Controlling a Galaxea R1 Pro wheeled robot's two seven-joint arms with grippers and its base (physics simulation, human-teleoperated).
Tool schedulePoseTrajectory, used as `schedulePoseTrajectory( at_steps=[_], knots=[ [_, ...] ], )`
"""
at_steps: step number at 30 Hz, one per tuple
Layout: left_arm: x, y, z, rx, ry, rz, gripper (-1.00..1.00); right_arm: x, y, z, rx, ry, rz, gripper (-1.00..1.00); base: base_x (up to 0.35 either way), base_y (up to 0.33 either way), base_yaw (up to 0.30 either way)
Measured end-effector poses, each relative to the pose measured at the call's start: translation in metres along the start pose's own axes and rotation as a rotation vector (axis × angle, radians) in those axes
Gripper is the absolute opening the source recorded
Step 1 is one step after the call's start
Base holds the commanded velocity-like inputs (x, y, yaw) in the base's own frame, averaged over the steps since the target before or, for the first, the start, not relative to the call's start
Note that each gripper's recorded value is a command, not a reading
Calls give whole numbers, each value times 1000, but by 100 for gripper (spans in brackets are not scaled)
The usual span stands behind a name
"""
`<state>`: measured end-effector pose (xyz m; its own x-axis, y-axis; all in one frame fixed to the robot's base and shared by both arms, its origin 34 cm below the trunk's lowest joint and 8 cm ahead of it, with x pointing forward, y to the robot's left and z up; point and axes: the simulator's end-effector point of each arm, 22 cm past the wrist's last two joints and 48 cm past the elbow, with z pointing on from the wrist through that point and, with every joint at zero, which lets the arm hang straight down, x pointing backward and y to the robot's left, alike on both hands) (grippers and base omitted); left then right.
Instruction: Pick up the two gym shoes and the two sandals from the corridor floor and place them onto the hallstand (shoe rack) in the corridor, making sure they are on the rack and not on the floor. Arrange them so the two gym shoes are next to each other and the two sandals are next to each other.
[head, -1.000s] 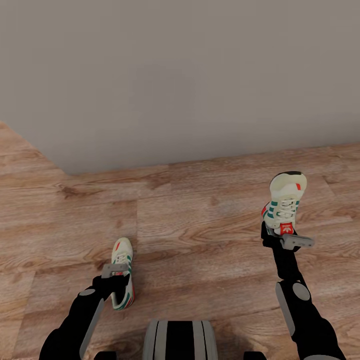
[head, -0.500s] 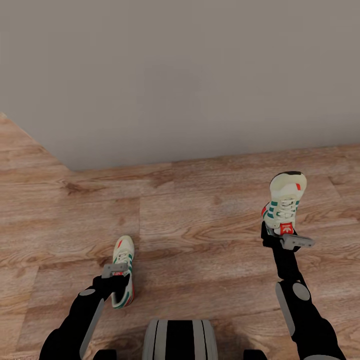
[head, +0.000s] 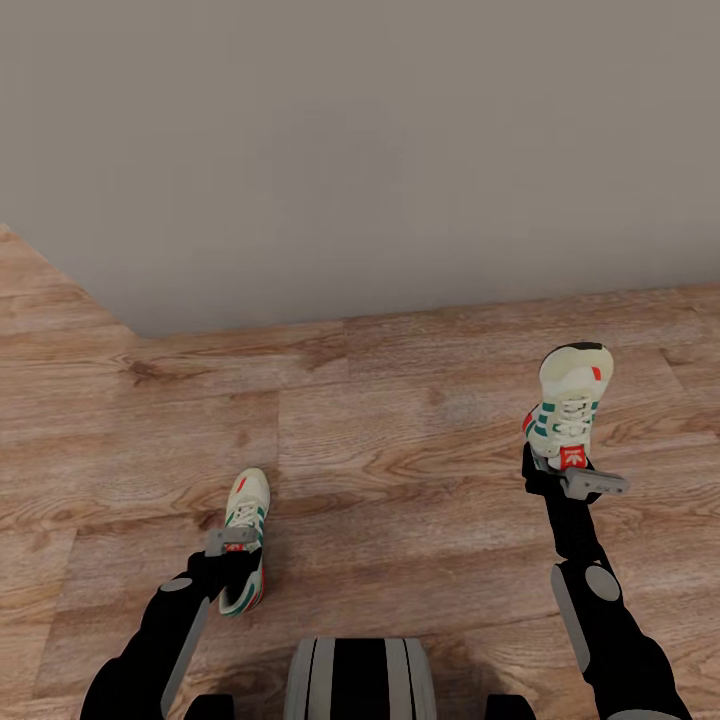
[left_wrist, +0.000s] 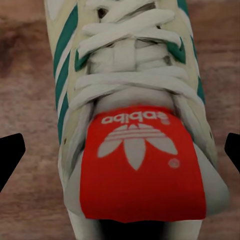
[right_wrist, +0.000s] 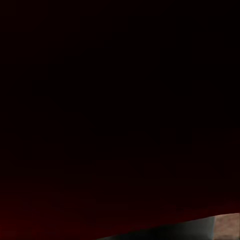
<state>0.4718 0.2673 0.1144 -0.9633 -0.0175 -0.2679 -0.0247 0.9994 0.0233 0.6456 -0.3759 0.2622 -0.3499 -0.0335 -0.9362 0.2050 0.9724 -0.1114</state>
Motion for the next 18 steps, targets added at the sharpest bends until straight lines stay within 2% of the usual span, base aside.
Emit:
schedulePoseTrajectory(
  at_steps=[18],
  knots=[
    [37,0,-5,0,55,1,100,0,0,0,0,0,0,-100,0,0,0]
  ],
)
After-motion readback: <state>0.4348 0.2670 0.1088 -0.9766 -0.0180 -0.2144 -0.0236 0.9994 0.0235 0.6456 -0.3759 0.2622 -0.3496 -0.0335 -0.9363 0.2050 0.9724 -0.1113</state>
